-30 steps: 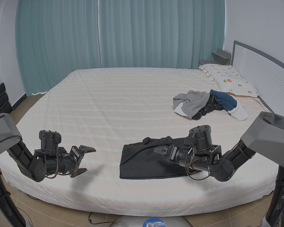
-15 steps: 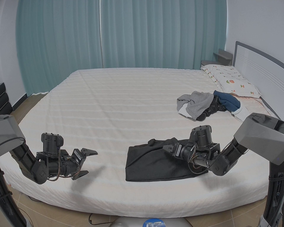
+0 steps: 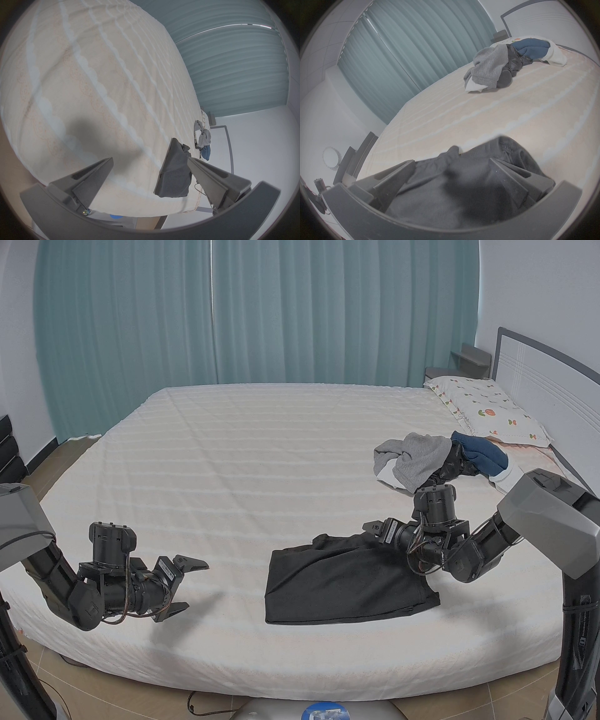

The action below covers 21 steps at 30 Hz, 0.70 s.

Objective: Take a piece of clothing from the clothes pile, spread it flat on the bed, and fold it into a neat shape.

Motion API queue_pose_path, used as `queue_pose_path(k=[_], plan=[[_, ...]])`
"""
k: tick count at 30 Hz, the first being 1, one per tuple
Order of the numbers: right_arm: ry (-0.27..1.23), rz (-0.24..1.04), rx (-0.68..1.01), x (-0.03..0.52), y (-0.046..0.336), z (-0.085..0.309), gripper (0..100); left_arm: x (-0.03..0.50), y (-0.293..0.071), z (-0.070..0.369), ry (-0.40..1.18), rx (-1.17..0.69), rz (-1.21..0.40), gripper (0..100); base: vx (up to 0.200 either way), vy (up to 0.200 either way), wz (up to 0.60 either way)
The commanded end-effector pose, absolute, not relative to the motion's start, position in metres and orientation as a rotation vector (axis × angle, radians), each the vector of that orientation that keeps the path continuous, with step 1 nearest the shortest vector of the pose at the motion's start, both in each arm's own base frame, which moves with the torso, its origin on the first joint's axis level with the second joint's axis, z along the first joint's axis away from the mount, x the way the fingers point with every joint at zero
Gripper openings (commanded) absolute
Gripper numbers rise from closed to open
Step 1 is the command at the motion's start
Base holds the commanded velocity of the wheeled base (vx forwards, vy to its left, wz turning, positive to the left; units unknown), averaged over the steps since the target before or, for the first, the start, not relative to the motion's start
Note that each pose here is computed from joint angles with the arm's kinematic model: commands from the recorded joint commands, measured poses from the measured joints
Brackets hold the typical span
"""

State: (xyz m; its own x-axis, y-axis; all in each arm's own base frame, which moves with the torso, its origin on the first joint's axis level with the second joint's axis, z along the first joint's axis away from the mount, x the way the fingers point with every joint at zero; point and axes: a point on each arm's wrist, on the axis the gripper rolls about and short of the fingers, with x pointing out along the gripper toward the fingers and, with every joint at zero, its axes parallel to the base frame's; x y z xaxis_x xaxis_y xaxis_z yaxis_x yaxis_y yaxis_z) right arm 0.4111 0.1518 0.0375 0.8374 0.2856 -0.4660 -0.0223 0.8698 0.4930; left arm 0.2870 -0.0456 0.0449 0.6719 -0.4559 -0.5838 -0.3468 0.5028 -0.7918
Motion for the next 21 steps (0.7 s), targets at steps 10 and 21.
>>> queue_pose_path(k=[10, 21], plan=[[0.511, 0.108, 0.567, 0.419, 0.123, 0.054, 100, 0.287, -0.046, 0.045, 0.876, -1.081, -0.082, 100, 0.0, 0.0, 0.0], [0.58, 0.079, 0.673, 0.381, 0.12, 0.06, 100, 0.289, -0.059, 0.051, 0.876, -1.069, -0.129, 100, 0.0, -0.182, 0.0]])
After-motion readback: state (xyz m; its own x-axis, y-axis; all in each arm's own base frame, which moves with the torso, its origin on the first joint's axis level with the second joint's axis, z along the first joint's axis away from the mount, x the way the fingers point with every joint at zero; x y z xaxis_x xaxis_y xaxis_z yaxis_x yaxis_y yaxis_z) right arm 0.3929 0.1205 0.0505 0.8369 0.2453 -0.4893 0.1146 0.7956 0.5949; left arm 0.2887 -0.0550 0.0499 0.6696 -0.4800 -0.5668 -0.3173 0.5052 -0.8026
